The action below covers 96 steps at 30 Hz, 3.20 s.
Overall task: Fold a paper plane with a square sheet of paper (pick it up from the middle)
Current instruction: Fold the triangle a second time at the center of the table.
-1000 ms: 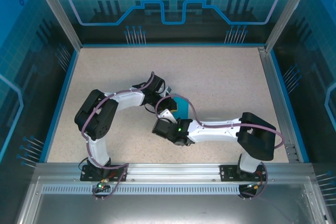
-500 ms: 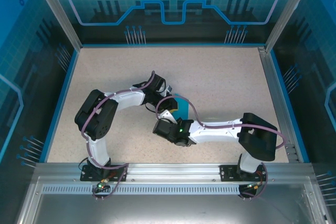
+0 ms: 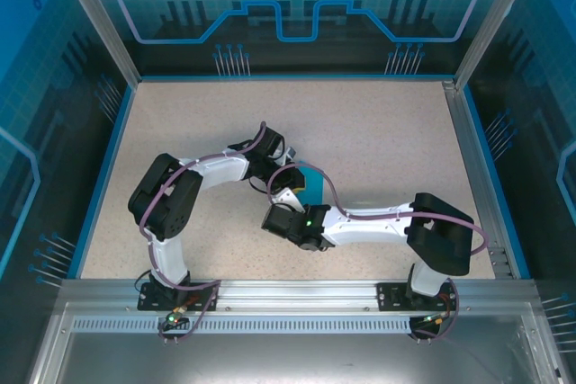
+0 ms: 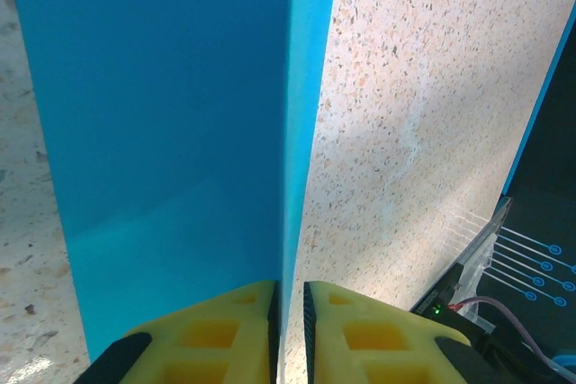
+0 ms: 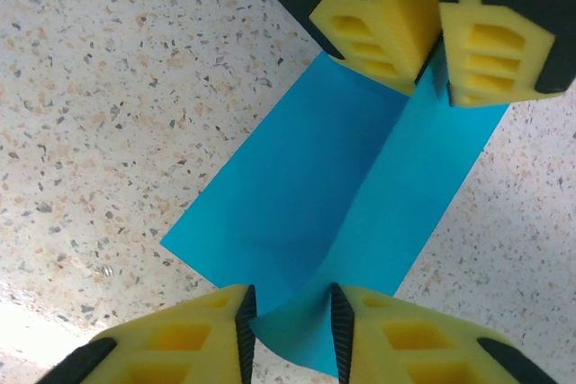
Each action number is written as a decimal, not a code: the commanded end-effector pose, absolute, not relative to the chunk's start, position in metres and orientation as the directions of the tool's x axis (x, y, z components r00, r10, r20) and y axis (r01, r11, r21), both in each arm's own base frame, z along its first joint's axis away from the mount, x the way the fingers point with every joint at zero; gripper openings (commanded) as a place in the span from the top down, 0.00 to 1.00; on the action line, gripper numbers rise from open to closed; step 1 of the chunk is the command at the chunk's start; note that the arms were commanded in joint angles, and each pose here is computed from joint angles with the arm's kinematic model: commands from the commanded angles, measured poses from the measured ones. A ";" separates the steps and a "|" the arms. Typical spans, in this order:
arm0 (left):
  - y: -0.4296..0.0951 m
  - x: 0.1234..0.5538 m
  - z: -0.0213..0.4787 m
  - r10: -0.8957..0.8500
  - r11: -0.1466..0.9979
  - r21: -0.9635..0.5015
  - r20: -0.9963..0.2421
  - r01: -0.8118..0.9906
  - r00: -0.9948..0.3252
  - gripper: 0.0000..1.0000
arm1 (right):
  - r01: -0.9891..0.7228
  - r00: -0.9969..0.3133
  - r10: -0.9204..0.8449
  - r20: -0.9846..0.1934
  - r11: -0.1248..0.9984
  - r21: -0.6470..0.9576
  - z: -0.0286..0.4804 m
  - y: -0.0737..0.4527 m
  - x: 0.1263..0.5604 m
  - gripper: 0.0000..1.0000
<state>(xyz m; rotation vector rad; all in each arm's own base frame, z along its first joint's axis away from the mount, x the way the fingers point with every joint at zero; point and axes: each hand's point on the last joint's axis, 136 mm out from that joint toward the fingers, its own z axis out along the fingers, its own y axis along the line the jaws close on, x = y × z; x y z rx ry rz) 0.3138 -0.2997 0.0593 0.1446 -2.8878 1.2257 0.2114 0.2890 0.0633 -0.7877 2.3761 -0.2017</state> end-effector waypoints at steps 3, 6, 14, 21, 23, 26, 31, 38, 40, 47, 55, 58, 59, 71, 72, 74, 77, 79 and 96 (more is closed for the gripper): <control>-0.302 0.315 0.069 -0.075 0.691 -0.720 0.022 -0.067 -0.997 0.82 | -0.474 -0.633 -0.567 -0.526 0.822 -0.316 0.075 0.285 0.212 0.82; -0.302 0.316 0.069 -0.077 0.694 -0.717 0.018 -0.067 -0.997 0.82 | -0.483 -0.633 -0.559 -0.535 0.826 -0.291 0.076 0.286 0.212 0.84; -0.299 0.318 0.071 -0.091 0.701 -0.709 0.010 -0.072 -0.996 0.80 | -0.516 -0.655 -0.521 -0.548 0.838 -0.180 0.076 0.284 0.211 0.94; -0.285 0.321 0.077 -0.144 0.738 -0.670 -0.046 -0.076 -0.989 0.64 | -0.554 -0.701 -0.468 -0.537 0.833 -0.003 0.065 0.286 0.209 1.00; -0.279 0.321 0.079 -0.162 0.752 -0.654 -0.064 -0.081 -0.985 0.59 | -0.556 -0.720 -0.443 -0.535 0.829 0.061 0.064 0.284 0.209 1.00; -0.272 0.322 0.083 -0.184 0.768 -0.634 -0.087 -0.088 -0.979 0.50 | -0.544 -0.746 -0.389 -0.540 0.824 0.159 0.065 0.280 0.212 1.00; -0.267 0.321 0.086 -0.199 0.780 -0.619 -0.106 -0.092 -0.974 0.48 | -0.522 -0.782 -0.324 -0.532 0.808 0.273 0.065 0.271 0.216 1.00; -0.264 0.316 0.085 -0.212 0.777 -0.621 -0.097 -0.107 -0.972 0.46 | -0.483 -0.821 -0.247 -0.514 0.782 0.395 0.066 0.259 0.222 1.00; -0.264 0.316 0.086 -0.226 0.766 -0.633 -0.101 -0.113 -0.969 0.44 | -0.465 -0.836 -0.230 -0.499 0.780 0.418 0.064 0.256 0.225 1.00; -0.260 0.314 0.090 -0.255 0.752 -0.649 -0.119 -0.119 -0.959 0.42 | -0.435 -0.875 -0.155 -0.458 0.666 0.606 0.082 0.271 0.232 1.00; -0.258 0.312 0.089 -0.257 0.756 -0.643 -0.116 -0.124 -0.959 0.42 | -0.372 -0.902 -0.127 -0.412 0.713 0.595 0.067 0.263 0.242 1.00; -0.258 0.311 0.088 -0.254 0.757 -0.641 -0.112 -0.126 -0.961 0.41 | -0.347 -0.911 -0.111 -0.397 0.727 0.593 0.062 0.255 0.245 1.00; -0.259 0.311 0.088 -0.254 0.756 -0.642 -0.110 -0.126 -0.961 0.41 | -0.343 -0.912 -0.108 -0.395 0.728 0.594 0.061 0.253 0.246 1.00; -0.265 0.305 0.086 -0.220 0.758 -0.644 -0.102 -0.104 -0.970 0.45 | -0.319 -0.924 -0.135 -0.358 0.787 0.528 0.045 0.234 0.257 1.00; -0.265 0.304 0.085 -0.219 0.759 -0.643 -0.102 -0.104 -0.970 0.46 | -0.320 -0.924 -0.139 -0.356 0.792 0.521 0.044 0.233 0.258 1.00; -0.267 0.302 0.085 -0.212 0.759 -0.644 -0.102 -0.098 -0.972 0.47 | -0.324 -0.923 -0.146 -0.357 0.794 0.514 0.044 0.232 0.259 1.00; -0.269 0.300 0.084 -0.204 0.762 -0.641 -0.103 -0.092 -0.974 0.48 | -0.331 -0.922 -0.164 -0.351 0.805 0.492 0.040 0.231 0.262 1.00; -0.270 0.299 0.084 -0.198 0.764 -0.639 -0.102 -0.088 -0.975 0.49 | -0.335 -0.920 -0.178 -0.349 0.818 0.467 0.038 0.228 0.265 1.00; -0.276 0.288 0.077 -0.166 0.778 -0.624 -0.095 -0.071 -0.982 0.52 | -0.381 -0.912 -0.264 -0.314 0.828 0.411 0.023 0.228 0.273 0.98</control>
